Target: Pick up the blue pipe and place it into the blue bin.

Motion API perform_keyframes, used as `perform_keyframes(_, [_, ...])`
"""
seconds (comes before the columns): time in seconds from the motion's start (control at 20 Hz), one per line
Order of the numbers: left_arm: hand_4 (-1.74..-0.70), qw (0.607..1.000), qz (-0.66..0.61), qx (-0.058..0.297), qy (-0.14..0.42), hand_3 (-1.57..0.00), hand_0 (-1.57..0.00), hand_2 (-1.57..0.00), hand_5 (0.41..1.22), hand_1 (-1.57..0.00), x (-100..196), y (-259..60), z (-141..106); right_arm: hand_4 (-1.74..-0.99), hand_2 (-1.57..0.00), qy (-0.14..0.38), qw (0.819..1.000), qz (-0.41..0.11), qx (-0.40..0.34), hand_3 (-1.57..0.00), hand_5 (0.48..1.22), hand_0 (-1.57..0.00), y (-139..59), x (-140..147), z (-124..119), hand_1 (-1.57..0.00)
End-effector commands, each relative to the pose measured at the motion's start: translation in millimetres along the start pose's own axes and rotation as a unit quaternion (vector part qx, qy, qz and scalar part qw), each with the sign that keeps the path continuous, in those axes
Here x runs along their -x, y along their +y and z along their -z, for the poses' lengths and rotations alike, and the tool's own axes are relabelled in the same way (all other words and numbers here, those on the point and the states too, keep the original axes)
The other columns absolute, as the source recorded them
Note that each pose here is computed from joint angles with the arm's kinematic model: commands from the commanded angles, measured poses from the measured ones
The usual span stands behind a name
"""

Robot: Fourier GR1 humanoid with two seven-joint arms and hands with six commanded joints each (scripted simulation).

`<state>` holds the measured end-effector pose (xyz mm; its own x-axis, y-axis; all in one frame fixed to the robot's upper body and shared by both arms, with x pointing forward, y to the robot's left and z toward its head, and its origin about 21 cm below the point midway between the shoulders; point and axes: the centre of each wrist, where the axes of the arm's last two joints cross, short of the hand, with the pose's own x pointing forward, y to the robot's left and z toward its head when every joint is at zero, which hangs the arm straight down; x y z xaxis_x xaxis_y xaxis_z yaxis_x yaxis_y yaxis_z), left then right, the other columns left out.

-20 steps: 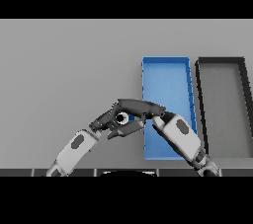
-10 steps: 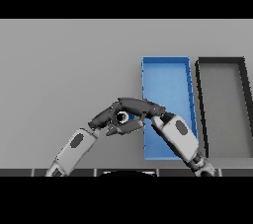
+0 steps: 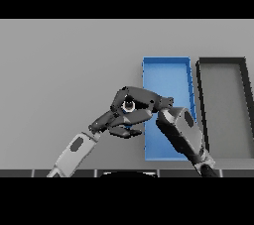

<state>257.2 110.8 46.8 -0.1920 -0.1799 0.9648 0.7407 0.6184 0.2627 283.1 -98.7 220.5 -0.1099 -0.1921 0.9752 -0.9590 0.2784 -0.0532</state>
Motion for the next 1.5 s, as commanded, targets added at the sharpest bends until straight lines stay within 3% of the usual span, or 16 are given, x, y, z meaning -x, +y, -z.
perform_keyframes(0.0, [-0.92, 1.000, 0.000, 0.001, -0.002, -0.01, -0.01, -0.01, 0.507, -0.01, -1.4, -0.4, -2.8, -1.491, -1.57, -0.005, 1.000, -0.004, 0.002, -1.57, 1.221, -1.57, -2.0, -11.5, 2.8, -1.57])
perform_keyframes(0.25, [-0.92, 1.000, 0.002, 0.007, 0.002, 0.00, 0.00, 0.00, 0.488, 0.00, -3.5, -1.9, -4.3, -1.495, -1.57, -0.061, 0.997, -0.048, 0.001, -1.57, 1.221, -1.57, -24.6, -74.0, 19.7, -1.57])
perform_keyframes(0.45, [-0.90, 1.000, 0.016, 0.001, 0.007, 0.00, 0.00, 0.00, 0.487, 0.00, -5.0, -1.9, -3.7, -1.497, -1.57, -0.080, 0.986, -0.074, 0.127, -1.57, 1.221, -1.57, -59.5, -114.5, 13.2, -1.57])
perform_keyframes(0.6, [-0.89, 1.000, 0.016, -0.002, 0.012, 0.00, 0.00, 0.00, 0.485, 0.00, -4.0, 3.5, -6.9, -1.498, -1.57, -0.043, 0.976, -0.084, 0.197, -1.57, 1.221, -1.57, -90.9, -110.1, -2.6, -1.57])
perform_keyframes(0.75, [-0.89, 1.000, 0.013, -0.002, 0.013, 0.00, 0.00, 0.00, 0.482, 0.00, -2.5, 4.9, -7.0, -1.498, -1.57, -0.009, 0.962, -0.060, 0.266, -1.57, 1.221, -1.57, -120.5, -90.0, -26.3, -1.57])
perform_keyframes(0.9, [-0.88, 1.000, 0.016, -0.004, 0.009, 0.00, 0.00, 0.00, 0.482, 0.00, -4.1, 3.1, -6.5, -1.499, -1.57, 0.053, 0.941, -0.035, 0.333, -1.57, 1.221, -1.57, -143.9, -48.0, -59.5, -1.57])
perform_keyframes(1.1, [-0.87, 1.000, 0.020, -0.004, 0.012, 0.00, 0.00, 0.00, 0.483, 0.00, -4.0, 3.1, -7.4, -1.499, -1.57, 0.128, 0.909, 0.007, 0.398, -1.57, 1.221, -1.57, -150.0, -7.0, -91.3, -1.57])
perform_keyframes(1.35, [-0.88, 1.000, 0.016, -0.006, 0.010, 0.00, 0.00, 0.00, 0.479, 0.00, -1.1, 5.1, -9.0, -1.499, -1.57, 0.225, 0.858, 0.055, 0.458, -1.57, 1.221, -1.57, -134.8, 37.2, -117.8, -1.57])
perform_keyframes(1.45, [-0.88, 1.000, 0.016, -0.004, 0.008, 0.00, 0.00, 0.00, 0.475, 0.00, -0.5, 0.5, -7.6, -1.586, -1.57, 0.266, 0.839, 0.062, 0.470, -1.02, 1.221, -1.57, -131.5, 53.1, -130.8, -1.57])
